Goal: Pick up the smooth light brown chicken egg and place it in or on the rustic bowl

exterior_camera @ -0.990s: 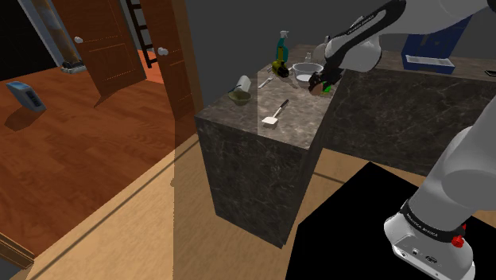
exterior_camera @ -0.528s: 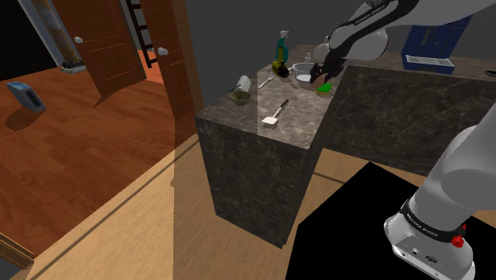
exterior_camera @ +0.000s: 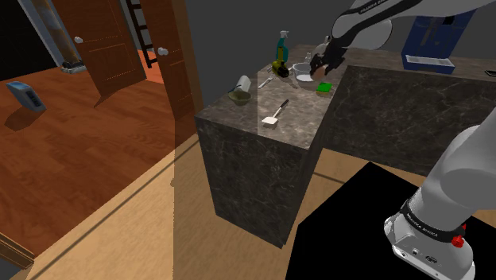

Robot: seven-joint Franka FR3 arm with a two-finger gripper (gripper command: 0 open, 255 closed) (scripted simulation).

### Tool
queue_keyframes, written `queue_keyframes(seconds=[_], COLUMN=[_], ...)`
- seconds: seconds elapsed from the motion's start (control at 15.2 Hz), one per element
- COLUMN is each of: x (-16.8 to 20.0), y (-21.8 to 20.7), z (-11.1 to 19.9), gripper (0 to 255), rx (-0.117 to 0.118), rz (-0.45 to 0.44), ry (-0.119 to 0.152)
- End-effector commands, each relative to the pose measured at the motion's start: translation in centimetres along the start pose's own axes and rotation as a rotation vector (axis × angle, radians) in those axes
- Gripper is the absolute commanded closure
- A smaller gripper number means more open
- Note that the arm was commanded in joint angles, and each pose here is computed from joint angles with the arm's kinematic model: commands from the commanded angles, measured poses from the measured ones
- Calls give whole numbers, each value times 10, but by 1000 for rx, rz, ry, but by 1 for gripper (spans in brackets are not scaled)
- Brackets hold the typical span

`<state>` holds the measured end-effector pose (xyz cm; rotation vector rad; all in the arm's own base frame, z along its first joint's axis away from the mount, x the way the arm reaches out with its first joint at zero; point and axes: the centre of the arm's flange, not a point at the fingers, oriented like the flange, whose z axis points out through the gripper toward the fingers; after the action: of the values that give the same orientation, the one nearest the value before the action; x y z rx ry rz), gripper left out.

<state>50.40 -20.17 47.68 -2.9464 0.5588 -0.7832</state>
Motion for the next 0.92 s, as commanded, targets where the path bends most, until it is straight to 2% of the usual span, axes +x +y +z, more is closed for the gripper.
queue_keyframes(seconds=[0.0,0.86], x=[8,71], y=[-18,-168], z=[4,60], gripper=[255,255], rx=[0,0], rz=[0,0], ry=[0,0])
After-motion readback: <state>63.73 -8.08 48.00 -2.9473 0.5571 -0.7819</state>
